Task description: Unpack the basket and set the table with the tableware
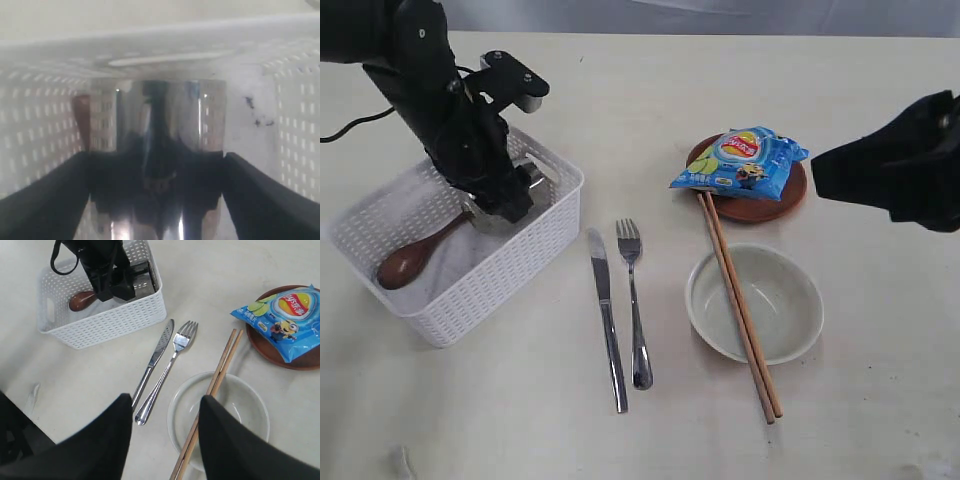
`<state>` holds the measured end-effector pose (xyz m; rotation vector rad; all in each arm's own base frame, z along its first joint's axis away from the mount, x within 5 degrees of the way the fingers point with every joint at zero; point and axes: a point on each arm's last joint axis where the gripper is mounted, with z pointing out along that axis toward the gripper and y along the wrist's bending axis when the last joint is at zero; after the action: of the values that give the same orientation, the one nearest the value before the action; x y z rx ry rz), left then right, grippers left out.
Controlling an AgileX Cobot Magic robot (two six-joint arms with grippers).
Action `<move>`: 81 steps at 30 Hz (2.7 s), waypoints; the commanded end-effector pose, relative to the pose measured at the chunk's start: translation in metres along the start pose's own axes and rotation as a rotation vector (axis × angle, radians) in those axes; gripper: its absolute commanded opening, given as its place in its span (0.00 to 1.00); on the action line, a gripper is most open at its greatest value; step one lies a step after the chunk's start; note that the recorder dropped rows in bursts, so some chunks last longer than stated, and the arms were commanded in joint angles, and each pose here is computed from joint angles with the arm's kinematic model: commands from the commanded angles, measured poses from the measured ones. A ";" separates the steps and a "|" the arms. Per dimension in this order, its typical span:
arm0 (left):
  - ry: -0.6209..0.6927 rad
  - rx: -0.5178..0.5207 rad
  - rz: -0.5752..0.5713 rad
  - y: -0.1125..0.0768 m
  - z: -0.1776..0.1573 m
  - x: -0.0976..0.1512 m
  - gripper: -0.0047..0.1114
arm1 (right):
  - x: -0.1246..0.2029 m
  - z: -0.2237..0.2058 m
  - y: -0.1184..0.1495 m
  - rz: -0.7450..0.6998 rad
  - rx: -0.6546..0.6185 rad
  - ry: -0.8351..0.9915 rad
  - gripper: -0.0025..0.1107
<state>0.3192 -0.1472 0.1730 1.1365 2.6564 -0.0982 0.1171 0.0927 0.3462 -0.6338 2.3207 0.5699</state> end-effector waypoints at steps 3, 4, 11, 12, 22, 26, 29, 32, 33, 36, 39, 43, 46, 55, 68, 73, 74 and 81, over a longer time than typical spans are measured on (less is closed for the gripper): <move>-0.153 -0.048 -0.012 -0.004 -0.053 -0.004 0.04 | 0.003 -0.001 0.000 -0.006 -0.002 0.015 0.38; -0.160 -0.050 -0.011 -0.004 -0.058 -0.003 0.04 | 0.003 -0.001 0.000 -0.006 -0.002 0.017 0.38; -0.329 -0.011 -0.023 -0.016 -0.102 -0.005 0.04 | 0.001 0.000 0.000 -0.014 0.006 -0.004 0.38; -0.356 0.000 -0.028 -0.018 -0.107 -0.005 0.04 | 0.000 0.000 -0.001 -0.017 0.010 -0.009 0.38; -0.611 0.200 -0.011 -0.042 -0.148 -0.012 0.04 | 0.000 0.033 -0.010 0.080 0.022 -0.047 0.38; -0.675 0.301 0.024 -0.051 -0.152 -0.016 0.04 | -0.008 0.062 -0.014 0.185 -0.009 -0.081 0.18; -0.715 0.338 0.044 -0.056 -0.150 -0.014 0.04 | -0.020 0.083 -0.019 0.234 -0.016 -0.144 0.03; -0.755 0.366 0.036 -0.060 -0.142 -0.009 0.04 | -0.026 0.103 -0.025 0.307 -0.011 -0.171 0.03; -0.777 0.379 0.026 -0.061 -0.139 -0.008 0.04 | -0.027 0.111 -0.027 0.334 -0.009 -0.161 0.03; -0.845 0.410 0.019 -0.065 -0.133 -0.004 0.04 | -0.024 0.131 -0.028 0.369 -0.008 -0.113 0.03; -0.877 0.419 0.032 -0.067 -0.125 0.001 0.04 | -0.025 0.141 -0.024 0.373 -0.036 -0.109 0.03; -0.849 0.407 0.051 -0.069 -0.113 0.009 0.04 | -0.029 0.141 -0.022 0.377 -0.064 -0.155 0.03; -0.828 0.402 0.083 -0.072 -0.105 0.016 0.04 | -0.037 0.138 -0.019 0.369 -0.094 -0.173 0.03; -0.774 0.318 0.014 -0.062 -0.080 0.014 0.04 | -0.046 0.131 -0.010 0.268 -0.150 -0.140 0.03; -0.716 0.278 -0.031 -0.053 -0.025 0.013 0.04 | -0.045 0.116 -0.008 0.148 -0.133 -0.149 0.03; -0.738 0.248 -0.044 -0.047 -0.031 0.004 0.04 | -0.041 0.116 -0.007 0.092 -0.131 -0.104 0.03; -0.742 0.245 -0.050 -0.046 -0.033 0.002 0.04 | -0.039 0.116 -0.008 0.061 -0.125 -0.084 0.03; -0.750 0.288 -0.087 -0.048 -0.035 0.000 0.04 | -0.043 0.098 -0.017 -0.055 0.057 0.142 0.24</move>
<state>0.2788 -0.1712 0.2010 0.8438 2.0521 -0.7202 0.2013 0.1564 0.2953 -0.6963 2.3619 0.6335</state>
